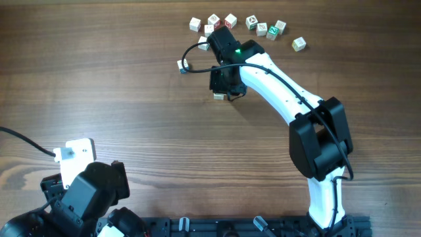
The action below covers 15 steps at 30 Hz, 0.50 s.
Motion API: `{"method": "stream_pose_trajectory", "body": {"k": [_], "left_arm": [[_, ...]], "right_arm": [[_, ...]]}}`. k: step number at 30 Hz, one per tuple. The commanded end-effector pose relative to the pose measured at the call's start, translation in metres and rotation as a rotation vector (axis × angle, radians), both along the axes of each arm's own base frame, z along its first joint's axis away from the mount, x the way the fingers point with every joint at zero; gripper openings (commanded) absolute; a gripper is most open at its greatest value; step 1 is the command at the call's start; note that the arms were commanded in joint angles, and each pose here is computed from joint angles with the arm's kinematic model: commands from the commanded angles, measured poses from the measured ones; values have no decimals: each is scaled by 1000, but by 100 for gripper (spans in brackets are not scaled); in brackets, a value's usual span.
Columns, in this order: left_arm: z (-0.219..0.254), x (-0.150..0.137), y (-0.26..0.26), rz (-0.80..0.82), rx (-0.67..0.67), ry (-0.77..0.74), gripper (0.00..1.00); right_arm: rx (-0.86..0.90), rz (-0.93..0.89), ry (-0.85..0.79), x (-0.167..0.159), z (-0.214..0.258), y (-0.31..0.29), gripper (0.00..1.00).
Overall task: Form a tower
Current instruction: 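Lower the W block onto the top of the stack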
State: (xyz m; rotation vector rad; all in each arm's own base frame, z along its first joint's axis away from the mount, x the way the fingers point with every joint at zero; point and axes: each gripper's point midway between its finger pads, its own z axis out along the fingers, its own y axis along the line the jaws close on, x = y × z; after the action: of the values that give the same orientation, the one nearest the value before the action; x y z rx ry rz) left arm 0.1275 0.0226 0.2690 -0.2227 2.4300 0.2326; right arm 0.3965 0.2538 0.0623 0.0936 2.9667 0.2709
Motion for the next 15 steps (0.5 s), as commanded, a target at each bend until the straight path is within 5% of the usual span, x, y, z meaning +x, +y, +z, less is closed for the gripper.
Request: {"method": "stream_pose_trajectory", "body": {"k": [1,15], "left_arm": [[1,0,2,20,-6,-12,100],[1,0,2,20,-6,-12,100]], "right_arm": [[-2,-18,-30,9,5,2,22],[-28,22,-106,24,12,1,27]]}}
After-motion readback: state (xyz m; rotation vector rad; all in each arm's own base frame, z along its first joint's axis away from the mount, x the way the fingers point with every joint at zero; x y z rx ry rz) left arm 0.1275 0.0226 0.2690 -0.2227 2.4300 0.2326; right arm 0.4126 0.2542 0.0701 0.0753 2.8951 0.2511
